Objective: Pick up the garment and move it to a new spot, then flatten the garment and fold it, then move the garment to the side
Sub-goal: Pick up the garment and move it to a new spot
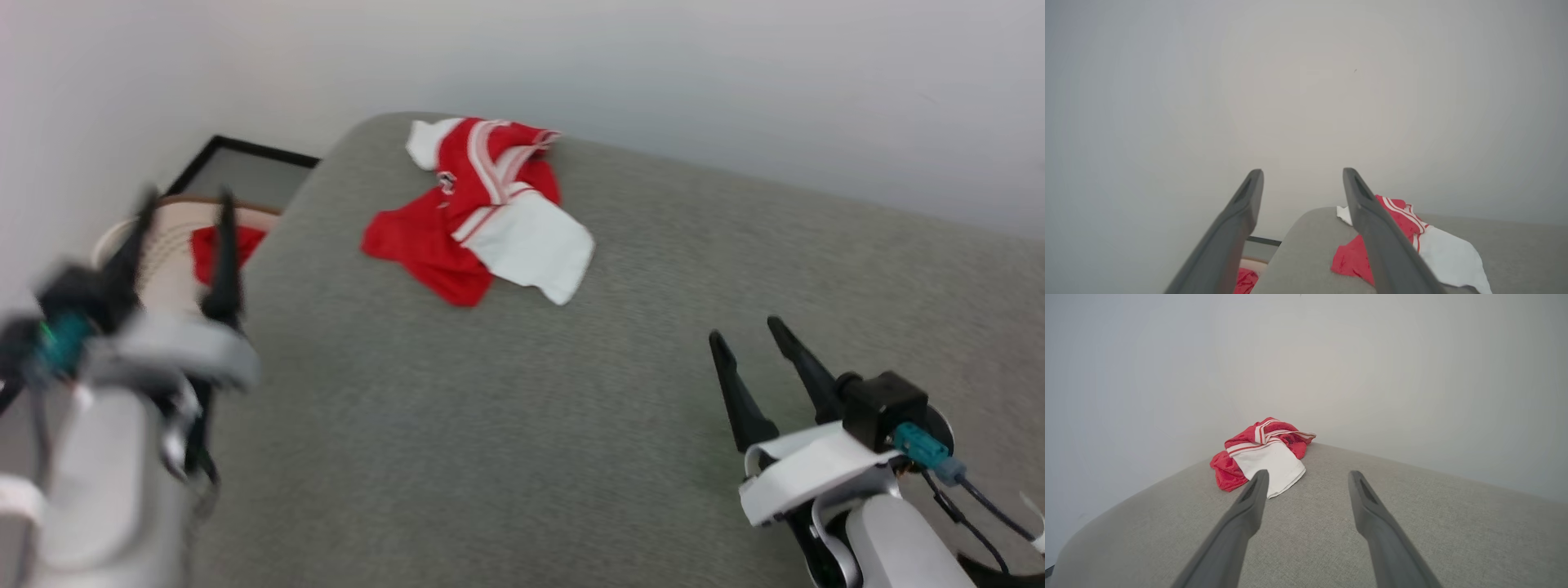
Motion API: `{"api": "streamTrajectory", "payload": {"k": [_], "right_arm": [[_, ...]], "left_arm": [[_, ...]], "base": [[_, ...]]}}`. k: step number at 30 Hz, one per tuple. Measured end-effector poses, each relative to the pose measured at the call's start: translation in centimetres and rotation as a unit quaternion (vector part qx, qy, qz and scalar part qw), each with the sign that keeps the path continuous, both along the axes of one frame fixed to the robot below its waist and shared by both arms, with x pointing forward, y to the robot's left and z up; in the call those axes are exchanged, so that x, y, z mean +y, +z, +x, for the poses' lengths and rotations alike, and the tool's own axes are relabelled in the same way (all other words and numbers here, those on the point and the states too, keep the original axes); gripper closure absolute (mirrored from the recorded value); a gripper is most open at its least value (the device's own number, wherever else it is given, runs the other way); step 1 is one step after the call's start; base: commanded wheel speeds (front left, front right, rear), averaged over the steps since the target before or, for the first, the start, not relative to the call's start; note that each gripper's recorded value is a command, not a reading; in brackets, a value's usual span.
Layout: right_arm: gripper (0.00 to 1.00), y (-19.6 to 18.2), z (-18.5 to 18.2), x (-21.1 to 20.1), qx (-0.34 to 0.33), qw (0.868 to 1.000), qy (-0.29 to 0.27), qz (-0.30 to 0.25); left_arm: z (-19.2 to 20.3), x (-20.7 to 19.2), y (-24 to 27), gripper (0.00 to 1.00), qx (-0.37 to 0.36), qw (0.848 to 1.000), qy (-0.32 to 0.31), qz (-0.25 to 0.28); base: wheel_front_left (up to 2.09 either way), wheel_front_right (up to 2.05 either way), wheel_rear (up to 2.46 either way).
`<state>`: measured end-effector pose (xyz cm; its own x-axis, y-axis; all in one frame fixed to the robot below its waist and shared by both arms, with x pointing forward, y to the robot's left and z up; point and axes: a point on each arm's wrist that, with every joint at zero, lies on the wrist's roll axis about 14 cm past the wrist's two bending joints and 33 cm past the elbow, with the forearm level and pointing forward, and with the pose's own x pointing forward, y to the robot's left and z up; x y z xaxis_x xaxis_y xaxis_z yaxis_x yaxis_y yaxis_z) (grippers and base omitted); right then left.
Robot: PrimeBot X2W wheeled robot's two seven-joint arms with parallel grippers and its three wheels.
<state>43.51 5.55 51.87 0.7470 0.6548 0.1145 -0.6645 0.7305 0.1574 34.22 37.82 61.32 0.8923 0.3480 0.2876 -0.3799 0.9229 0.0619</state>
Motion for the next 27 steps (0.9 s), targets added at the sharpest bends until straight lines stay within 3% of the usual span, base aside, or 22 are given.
{"api": "streamTrajectory", "payload": {"k": [3, 8, 12, 15, 17, 22, 27], "right_arm": [[0.00, 0.8, 0.9, -1.8, -0.011, 1.000, -0.027, 0.007], [0.00, 1.1, 2.4, -5.4, -0.014, 0.997, -0.078, 0.019], [0.00, 0.0, 3.2, -8.4, -0.002, 0.993, -0.119, 0.021], [0.00, -1.4, 3.2, -10.7, 0.015, 0.989, -0.147, 0.017], [0.00, -2.0, 3.1, -11.8, 0.023, 0.987, -0.160, 0.016], [0.00, -2.7, 3.6, -14.8, 0.031, 0.979, -0.200, 0.016], [0.00, -4.1, 4.1, -16.5, 0.044, 0.974, -0.221, 0.013]], "left_arm": [[3.6, 0.7, 3.1, 0.00, -0.008, 1.000, -0.017, 0.012], [10.2, 0.4, 4.5, 0.00, 0.054, 0.996, -0.049, 0.052], [16.0, -1.6, 2.0, 0.00, 0.125, 0.988, -0.091, 0.008], [19.1, -2.9, -1.4, 0.00, 0.200, 0.973, -0.111, -0.028], [20.6, -3.4, -4.1, 0.00, 0.257, 0.957, -0.117, -0.070], [22.1, -6.3, -12.0, 0.00, 0.418, 0.888, -0.142, -0.127], [23.4, -7.2, -16.6, 0.00, 0.493, 0.845, -0.144, -0.150]], "base": [[0.00, 0.00, 0.00], [0.00, 0.00, 0.00], [0.00, 0.00, 0.00], [0.00, 0.00, 0.00], [0.00, 0.00, 0.00], [0.00, 0.00, 0.00], [0.00, 0.00, 0.00]]}}
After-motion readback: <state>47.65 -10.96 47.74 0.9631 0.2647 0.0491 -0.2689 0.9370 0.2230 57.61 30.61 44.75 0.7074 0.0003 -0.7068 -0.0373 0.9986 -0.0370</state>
